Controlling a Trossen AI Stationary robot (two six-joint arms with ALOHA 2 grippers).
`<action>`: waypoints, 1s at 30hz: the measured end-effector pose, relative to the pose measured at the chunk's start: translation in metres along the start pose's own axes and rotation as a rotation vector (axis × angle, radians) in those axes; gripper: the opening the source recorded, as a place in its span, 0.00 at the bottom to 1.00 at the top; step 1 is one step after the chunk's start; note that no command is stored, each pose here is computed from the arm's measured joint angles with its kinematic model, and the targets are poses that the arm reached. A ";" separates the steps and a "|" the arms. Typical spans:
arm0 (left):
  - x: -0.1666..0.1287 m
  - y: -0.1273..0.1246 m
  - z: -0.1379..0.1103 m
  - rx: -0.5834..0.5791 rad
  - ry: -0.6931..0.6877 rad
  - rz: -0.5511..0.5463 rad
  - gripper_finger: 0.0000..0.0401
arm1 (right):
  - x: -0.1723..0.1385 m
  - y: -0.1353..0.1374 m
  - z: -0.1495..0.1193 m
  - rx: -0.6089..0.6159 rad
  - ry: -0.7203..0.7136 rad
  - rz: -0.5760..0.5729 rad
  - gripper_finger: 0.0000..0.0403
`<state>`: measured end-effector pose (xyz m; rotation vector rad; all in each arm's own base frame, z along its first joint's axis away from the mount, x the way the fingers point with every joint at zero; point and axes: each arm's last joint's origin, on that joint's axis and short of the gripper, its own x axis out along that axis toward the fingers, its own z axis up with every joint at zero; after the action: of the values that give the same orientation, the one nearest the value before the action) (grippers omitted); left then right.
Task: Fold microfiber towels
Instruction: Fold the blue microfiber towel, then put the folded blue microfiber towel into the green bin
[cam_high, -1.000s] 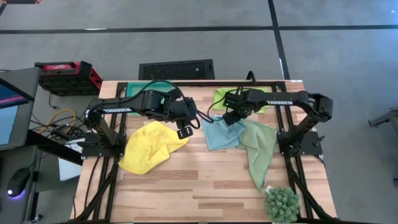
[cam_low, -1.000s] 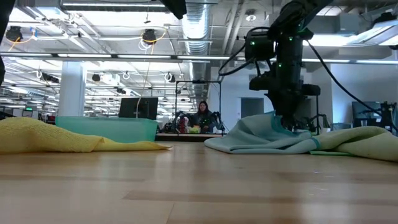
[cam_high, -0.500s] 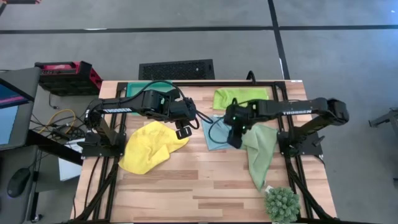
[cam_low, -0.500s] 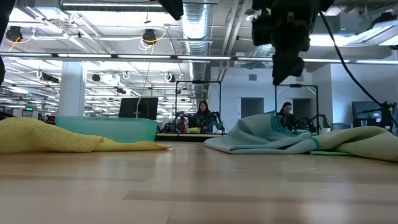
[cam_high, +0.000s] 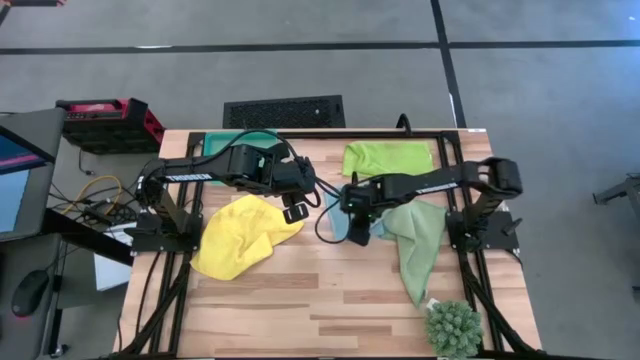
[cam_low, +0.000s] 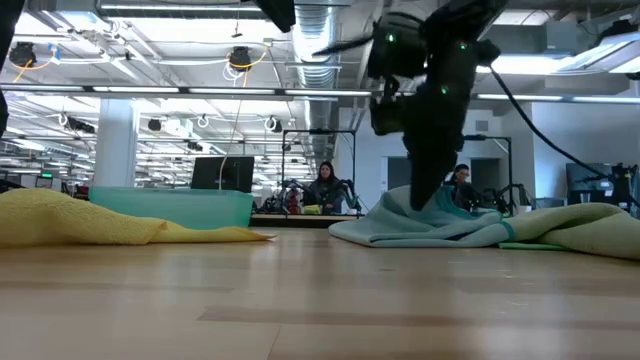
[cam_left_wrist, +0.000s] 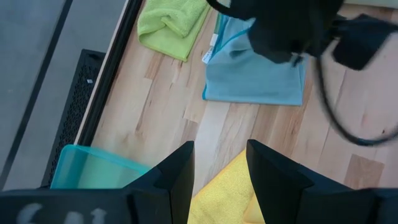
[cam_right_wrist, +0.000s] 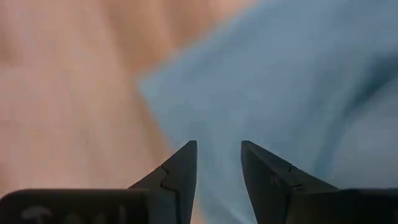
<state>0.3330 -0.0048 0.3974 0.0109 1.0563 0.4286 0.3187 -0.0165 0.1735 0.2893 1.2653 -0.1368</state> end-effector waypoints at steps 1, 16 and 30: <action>0.000 0.000 0.000 -0.001 0.000 0.000 0.35 | 0.002 -0.003 0.000 0.000 0.005 -0.032 0.36; 0.000 0.000 0.000 0.005 0.002 0.000 0.35 | 0.002 -0.030 -0.008 0.029 0.085 -0.382 0.30; 0.007 -0.003 -0.002 -0.086 0.028 -0.028 0.35 | -0.071 -0.016 -0.019 0.078 -0.113 -0.282 0.30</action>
<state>0.3354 -0.0057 0.3893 -0.0862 1.0638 0.4492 0.2762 -0.0306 0.2337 0.1656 1.1846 -0.4390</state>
